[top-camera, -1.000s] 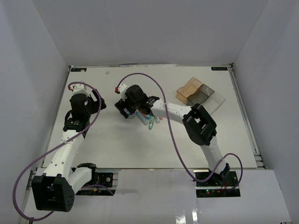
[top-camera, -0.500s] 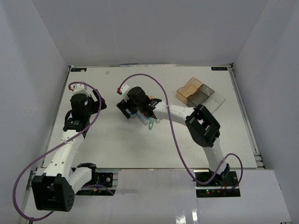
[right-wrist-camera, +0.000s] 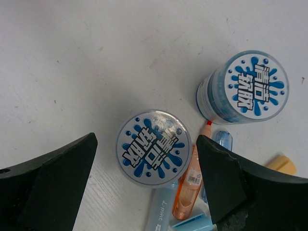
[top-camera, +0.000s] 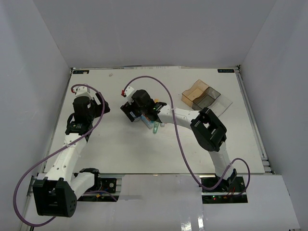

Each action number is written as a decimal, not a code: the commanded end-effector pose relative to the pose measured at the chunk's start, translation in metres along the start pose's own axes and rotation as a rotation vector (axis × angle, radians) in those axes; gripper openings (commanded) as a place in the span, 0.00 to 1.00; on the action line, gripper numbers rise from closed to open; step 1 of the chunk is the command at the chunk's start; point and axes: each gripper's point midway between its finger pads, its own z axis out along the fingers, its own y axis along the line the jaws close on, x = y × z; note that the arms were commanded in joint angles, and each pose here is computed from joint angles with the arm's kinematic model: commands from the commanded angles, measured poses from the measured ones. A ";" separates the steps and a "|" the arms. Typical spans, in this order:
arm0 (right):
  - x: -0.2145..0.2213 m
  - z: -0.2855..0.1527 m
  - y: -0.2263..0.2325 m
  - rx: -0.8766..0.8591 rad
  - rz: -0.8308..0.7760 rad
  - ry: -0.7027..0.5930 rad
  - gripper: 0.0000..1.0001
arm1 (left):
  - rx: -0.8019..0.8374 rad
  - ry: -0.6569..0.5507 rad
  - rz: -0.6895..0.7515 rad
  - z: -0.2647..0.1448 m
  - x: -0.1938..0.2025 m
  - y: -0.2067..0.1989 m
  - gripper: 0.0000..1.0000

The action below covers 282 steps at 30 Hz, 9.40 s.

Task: Sort the stationery into containers
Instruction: Pick up the stationery from the center of the board, then place the stationery in the storage box, then pick up the stationery from the center of the board, then place the stationery in the storage box, then pick up the pen from the center of the board.

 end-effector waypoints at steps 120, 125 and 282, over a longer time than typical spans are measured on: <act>-0.039 -0.019 -0.109 -0.116 -0.047 -0.095 0.90 | 0.094 0.070 0.013 0.007 0.011 -0.014 0.98; -0.043 0.008 -0.086 -0.118 -0.084 -0.084 0.90 | 0.125 0.075 0.017 0.006 0.013 -0.019 0.98; 0.090 -0.078 -0.104 0.410 0.513 0.259 0.20 | 0.196 0.103 0.000 0.003 0.018 -0.031 0.98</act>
